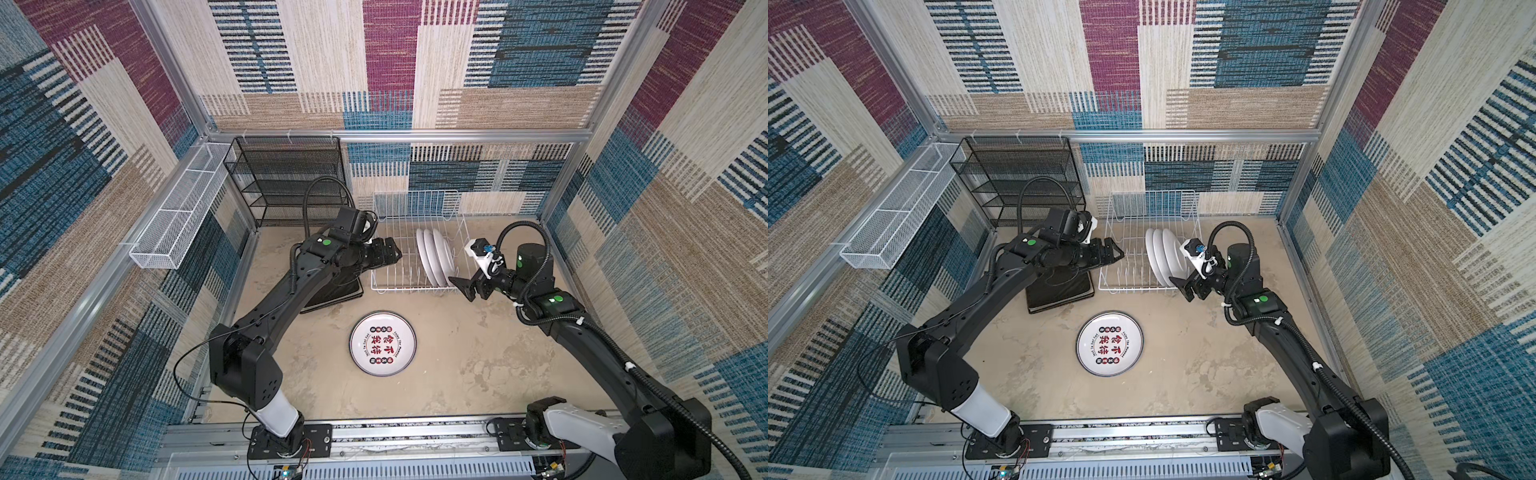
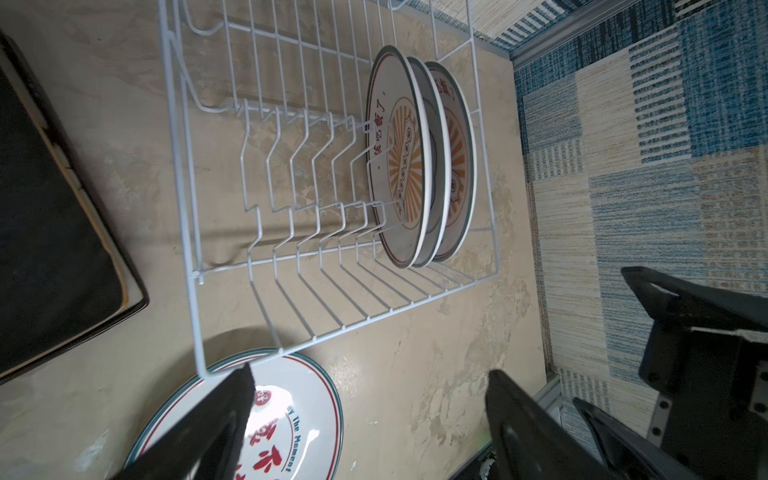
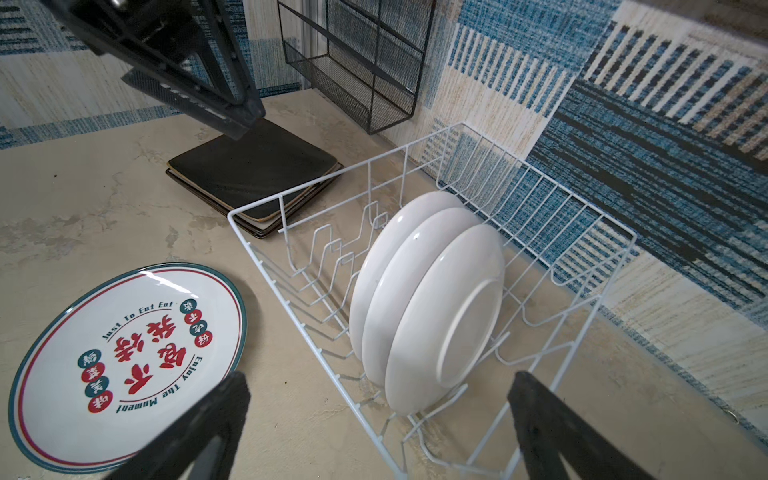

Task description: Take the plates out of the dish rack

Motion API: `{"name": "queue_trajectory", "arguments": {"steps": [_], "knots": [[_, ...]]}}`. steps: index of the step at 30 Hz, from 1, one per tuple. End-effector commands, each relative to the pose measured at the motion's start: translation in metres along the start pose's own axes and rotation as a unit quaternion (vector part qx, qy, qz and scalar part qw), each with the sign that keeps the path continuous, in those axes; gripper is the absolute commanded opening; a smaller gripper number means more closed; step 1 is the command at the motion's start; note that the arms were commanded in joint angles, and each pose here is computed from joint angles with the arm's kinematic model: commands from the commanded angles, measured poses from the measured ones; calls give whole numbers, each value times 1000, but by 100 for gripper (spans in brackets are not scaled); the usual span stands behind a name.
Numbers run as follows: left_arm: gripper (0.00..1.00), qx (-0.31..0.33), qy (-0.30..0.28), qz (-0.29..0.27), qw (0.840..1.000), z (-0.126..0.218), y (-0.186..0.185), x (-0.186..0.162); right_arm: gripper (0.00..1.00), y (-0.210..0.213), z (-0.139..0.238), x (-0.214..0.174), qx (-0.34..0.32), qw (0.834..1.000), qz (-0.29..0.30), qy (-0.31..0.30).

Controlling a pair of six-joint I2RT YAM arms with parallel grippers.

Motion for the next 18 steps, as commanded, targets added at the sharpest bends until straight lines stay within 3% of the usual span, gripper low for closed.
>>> {"name": "queue_trajectory", "arguments": {"steps": [1,18], "knots": [[86,-21,-9,20,1000,-12,-13,9,100,-9,3,6,-21,1000,-13,-19],[57,-20,21,38,999,-100,-32,20,100,-19,7,1,-69,997,-29,-23]]}}
Point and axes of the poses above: each gripper's point midway between its finger pads, its own z axis back along the fingers, its own y axis along the line the jaws close on, x = y × z, the point moved 3 cm from there along z, back along the fingers, and after that the axes turned 13 degrees about z, right-handed, at the moved point
